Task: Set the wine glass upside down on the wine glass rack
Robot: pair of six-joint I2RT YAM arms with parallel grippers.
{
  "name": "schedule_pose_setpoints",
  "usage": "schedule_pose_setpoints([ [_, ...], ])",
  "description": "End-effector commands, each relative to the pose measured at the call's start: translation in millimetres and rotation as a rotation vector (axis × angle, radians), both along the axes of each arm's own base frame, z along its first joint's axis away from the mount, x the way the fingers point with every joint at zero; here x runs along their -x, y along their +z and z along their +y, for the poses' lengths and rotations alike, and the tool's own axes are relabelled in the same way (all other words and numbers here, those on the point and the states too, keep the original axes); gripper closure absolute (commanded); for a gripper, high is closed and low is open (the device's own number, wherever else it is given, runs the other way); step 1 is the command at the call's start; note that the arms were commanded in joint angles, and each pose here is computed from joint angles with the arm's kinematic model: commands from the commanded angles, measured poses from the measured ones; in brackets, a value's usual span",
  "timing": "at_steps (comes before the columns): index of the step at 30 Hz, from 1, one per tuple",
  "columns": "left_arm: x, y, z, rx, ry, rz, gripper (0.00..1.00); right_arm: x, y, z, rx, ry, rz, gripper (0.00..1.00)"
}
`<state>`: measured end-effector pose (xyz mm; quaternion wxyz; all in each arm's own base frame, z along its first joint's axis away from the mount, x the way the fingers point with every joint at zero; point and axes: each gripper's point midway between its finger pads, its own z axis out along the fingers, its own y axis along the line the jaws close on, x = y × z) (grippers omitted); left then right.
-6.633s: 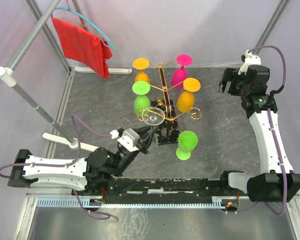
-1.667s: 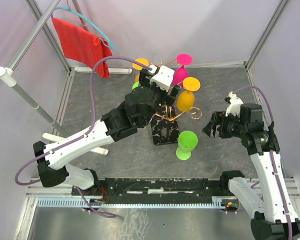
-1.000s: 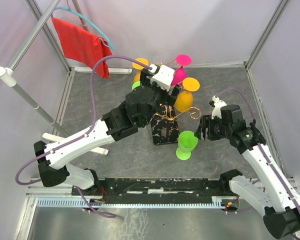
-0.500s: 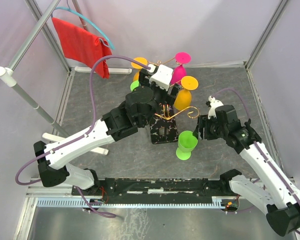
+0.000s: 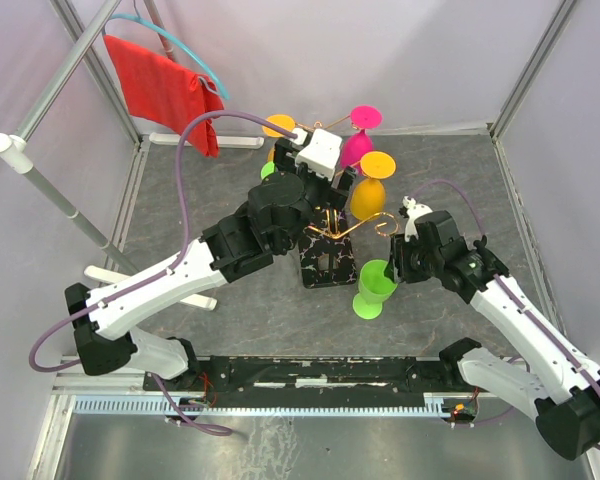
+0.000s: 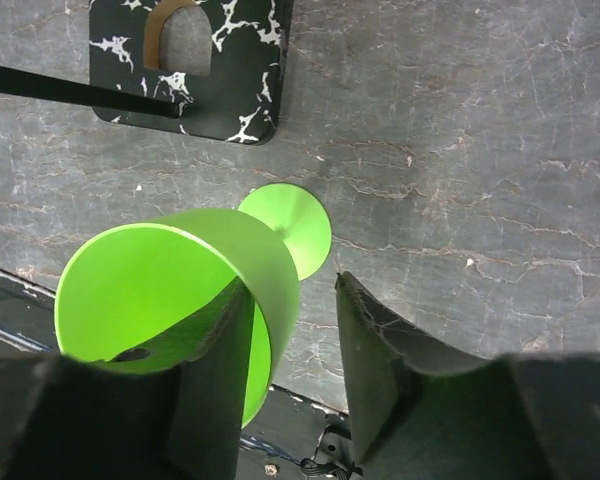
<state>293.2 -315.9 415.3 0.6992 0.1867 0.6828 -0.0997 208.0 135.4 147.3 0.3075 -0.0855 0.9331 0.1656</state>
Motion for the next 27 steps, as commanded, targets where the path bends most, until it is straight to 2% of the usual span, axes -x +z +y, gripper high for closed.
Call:
schedule_pose_setpoints([
  [1, 2, 18, 15, 0.081, 0.031, -0.014, 0.07, -9, 8, -8, 0.04, -0.034, -0.049, 0.6],
  [5, 1, 17, 18, 0.084, 0.042, -0.007, 0.07, -10, 7, -18, 0.089, -0.065, -0.049, 0.79],
  [8, 1, 17, 21, 0.089, 0.05, -0.004, 0.07, -13, 6, -24, 0.116, -0.085, -0.058, 0.98],
  [12, 2, 17, 25, 0.099, 0.062, 0.006, 0.07, -24, 7, -34, 0.176, -0.12, -0.088, 1.0],
  [17, 3, 18, 34, 0.14, 0.083, 0.027, 0.05, -47, 28, -63, 0.337, -0.204, -0.148, 1.0],
  [21, 5, 16, 38, 0.186, 0.093, 0.057, 0.03, -64, 67, -102, 0.45, -0.344, -0.219, 1.0],
  [27, 8, 11, 34, 0.259, 0.077, 0.101, 0.02, -83, 153, -128, 0.45, -0.458, -0.448, 1.0],
])
